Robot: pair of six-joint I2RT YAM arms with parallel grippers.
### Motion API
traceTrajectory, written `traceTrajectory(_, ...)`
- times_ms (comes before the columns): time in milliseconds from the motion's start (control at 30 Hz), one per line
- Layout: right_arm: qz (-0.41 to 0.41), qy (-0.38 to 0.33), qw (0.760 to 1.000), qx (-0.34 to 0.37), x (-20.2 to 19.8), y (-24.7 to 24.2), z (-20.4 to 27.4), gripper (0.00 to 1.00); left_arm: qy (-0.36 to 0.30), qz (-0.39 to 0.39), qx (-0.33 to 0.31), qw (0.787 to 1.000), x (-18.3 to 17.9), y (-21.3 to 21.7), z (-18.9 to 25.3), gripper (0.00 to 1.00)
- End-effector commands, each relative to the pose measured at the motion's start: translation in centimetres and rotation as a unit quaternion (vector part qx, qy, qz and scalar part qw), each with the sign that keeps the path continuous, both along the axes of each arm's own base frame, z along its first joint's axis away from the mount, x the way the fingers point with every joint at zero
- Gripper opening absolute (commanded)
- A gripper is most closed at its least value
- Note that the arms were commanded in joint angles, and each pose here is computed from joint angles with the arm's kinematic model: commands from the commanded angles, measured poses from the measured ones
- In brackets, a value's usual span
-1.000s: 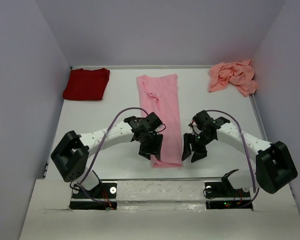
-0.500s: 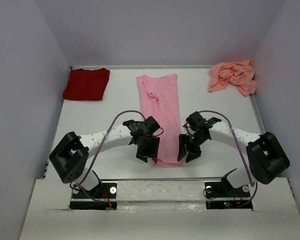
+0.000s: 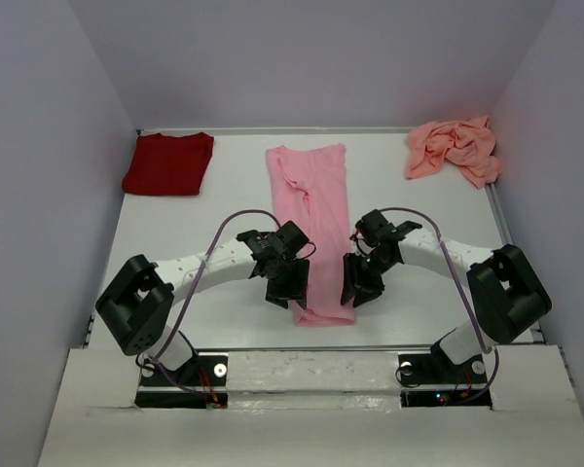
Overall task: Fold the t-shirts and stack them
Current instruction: Fold the tshirt
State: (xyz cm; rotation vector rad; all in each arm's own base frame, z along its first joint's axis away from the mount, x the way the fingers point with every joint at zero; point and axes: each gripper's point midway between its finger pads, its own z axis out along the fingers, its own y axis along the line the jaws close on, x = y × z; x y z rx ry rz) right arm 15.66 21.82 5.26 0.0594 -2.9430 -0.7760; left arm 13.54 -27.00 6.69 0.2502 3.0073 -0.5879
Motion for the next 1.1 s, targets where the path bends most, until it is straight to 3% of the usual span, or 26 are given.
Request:
traceTrajectory(0,0.010,-0.023,1.000,0.017,0.9,0.9,0.4,0.46,-0.009,-0.001,-0.005,1.000,0.8,-0.4,0.4,0.58)
traceTrajectory(133,0.009,-0.017,1.000,0.015,0.5,0.7,-0.1,0.45,-0.006,-0.001,-0.005,1.000,0.8,-0.4,0.3,0.58)
traceTrajectory(167,0.009,-0.017,1.000,0.015,0.5,0.7,-0.1,0.36,-0.007,0.000,-0.004,1.000,0.8,-0.4,0.3,0.58)
traceTrajectory(267,0.010,-0.019,1.000,0.016,0.5,0.7,-0.2,0.22,-0.005,0.000,-0.004,1.000,0.7,-0.2,0.2,0.58)
traceTrajectory(433,0.009,-0.012,1.000,0.018,0.3,0.8,-0.5,0.23,-0.003,0.002,-0.003,1.000,0.7,-0.1,0.1,0.58)
traceTrajectory(533,0.013,-0.011,1.000,0.018,0.1,0.9,-0.6,0.18,-0.004,0.003,-0.004,1.000,0.8,-0.1,0.2,0.58)
traceTrajectory(600,0.013,-0.010,1.000,0.019,0.0,0.9,-0.6,0.06,-0.002,0.004,-0.004,1.000,0.7,0.0,0.1,0.57)
traceTrajectory(667,0.013,-0.007,1.000,0.019,-0.1,0.8,-0.7,0.00,-0.001,0.004,-0.003,1.000,0.7,0.0,0.0,0.57)
traceTrajectory(1067,0.017,-0.014,1.000,0.016,0.3,0.9,-0.2,0.00,0.013,0.001,0.014,1.000,0.5,0.6,-1.4,0.58)
